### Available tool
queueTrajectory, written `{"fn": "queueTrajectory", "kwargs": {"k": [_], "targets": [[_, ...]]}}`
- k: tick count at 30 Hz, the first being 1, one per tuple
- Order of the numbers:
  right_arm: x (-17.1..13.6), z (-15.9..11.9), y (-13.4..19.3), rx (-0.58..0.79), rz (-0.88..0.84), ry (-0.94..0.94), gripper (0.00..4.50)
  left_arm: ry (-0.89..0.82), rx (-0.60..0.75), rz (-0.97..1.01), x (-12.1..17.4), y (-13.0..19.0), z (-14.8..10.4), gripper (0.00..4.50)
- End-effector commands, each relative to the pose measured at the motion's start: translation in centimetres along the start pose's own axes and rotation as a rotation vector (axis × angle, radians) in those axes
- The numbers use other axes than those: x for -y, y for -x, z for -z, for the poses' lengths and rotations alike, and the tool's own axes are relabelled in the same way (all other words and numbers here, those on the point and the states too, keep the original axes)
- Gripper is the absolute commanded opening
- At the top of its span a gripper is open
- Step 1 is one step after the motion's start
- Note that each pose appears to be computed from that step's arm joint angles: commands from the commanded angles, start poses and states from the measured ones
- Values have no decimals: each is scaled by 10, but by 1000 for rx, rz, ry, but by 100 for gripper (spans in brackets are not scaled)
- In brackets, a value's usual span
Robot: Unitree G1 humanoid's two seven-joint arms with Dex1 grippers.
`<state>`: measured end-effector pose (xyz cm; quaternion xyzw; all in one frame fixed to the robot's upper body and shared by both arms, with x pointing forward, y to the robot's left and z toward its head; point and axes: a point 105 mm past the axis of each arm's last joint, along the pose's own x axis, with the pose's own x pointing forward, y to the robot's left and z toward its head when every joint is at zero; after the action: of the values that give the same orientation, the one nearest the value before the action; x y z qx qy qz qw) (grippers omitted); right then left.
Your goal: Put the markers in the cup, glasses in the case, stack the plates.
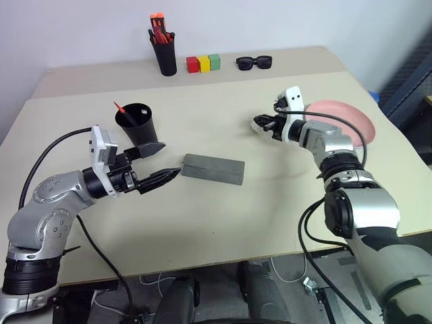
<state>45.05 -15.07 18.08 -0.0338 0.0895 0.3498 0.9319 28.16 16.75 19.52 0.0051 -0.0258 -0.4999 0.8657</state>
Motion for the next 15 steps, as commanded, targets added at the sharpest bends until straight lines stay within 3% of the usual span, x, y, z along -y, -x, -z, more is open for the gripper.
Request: {"fn": "queueTrajectory", "kwargs": {"k": [1, 3, 5, 7, 10, 15], "targets": [[3, -12, 10, 3, 0, 87, 28, -32, 24, 10, 2, 1, -7, 450], [6, -16, 11, 26, 29, 111, 85, -31, 25, 11, 2, 0, -7, 450], [4, -27, 10, 69, 34, 123, 181, -32, 26, 13, 2, -1, -7, 450], [7, -38, 9, 104, 87, 160, 304, -33, 27, 15, 2, -2, -7, 450], [14, -43, 7, 122, 155, 198, 442, -33, 26, 17, 2, -2, -7, 450], [13, -17, -11, 45, 229, 234, 442, -34, 27, 15, 1, -1, -8, 450]]}}
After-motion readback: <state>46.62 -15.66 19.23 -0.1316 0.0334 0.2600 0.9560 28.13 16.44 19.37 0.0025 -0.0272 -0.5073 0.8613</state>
